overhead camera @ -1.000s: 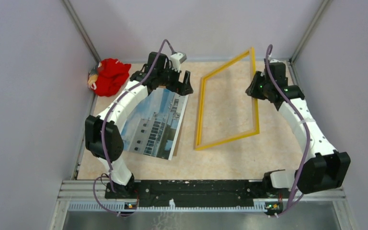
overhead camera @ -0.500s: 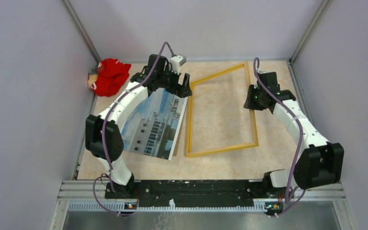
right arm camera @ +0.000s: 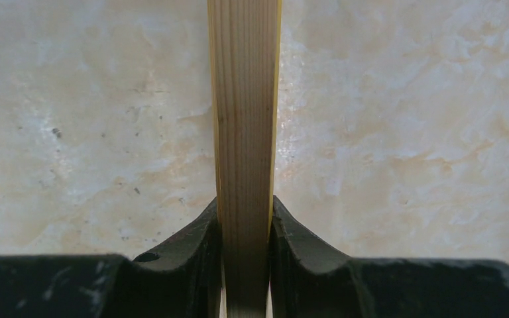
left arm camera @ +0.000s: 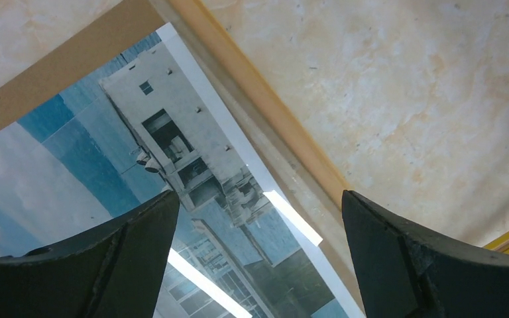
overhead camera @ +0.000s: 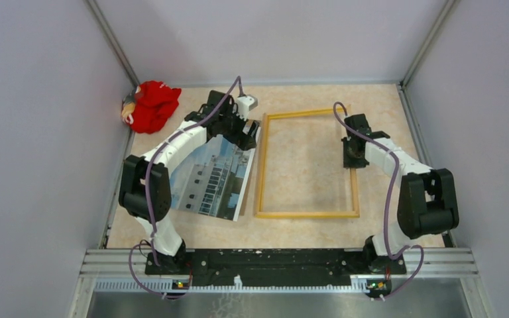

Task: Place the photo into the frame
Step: Turn over the photo frame at the center of the board.

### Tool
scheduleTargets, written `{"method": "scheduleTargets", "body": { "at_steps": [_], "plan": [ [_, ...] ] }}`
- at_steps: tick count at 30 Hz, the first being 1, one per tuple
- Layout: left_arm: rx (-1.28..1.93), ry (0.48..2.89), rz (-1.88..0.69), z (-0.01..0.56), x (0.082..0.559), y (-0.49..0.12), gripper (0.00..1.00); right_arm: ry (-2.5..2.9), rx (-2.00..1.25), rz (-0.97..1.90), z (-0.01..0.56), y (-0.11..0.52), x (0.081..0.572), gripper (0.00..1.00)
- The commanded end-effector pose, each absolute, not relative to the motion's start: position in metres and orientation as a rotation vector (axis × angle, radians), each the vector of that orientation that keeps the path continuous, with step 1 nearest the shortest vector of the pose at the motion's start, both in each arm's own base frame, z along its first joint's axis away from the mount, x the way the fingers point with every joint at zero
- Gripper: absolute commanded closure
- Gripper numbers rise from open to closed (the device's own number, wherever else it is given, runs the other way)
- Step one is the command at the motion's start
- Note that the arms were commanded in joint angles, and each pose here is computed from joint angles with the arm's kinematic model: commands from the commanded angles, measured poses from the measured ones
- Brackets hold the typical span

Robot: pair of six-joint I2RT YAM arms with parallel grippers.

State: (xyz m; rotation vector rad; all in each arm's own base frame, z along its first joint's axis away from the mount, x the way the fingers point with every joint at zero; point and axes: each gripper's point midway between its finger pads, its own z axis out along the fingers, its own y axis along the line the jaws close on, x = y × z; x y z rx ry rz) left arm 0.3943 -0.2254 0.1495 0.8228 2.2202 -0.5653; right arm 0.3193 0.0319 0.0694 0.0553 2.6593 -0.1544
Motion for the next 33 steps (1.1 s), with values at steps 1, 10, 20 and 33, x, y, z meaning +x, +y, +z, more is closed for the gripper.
{"method": "scheduleTargets", "body": {
  "at_steps": [1, 10, 20, 33],
  "plan": [
    [0.925, 2.188, -0.468, 0.133, 0.404, -0.216, 0.01, 2.597, 0.021, -0.308, 0.068, 0.016, 0.337, 0.85],
    [0.984, 2.192, -0.505, 0.127, 0.393, -0.217, 0.01, 2.628, 0.036, -0.353, 0.039, 0.013, 0.342, 0.85],
    [0.975, 2.173, -0.539, 0.149, 0.384, -0.213, 0.01, 2.628, 0.141, -0.436, 0.026, 0.001, 0.335, 0.41],
    [0.751, 2.211, -0.597, 0.173, 0.417, -0.162, 0.01, 2.354, 0.083, 0.03, 0.134, 0.13, 0.368, 0.38]
  ]
}}
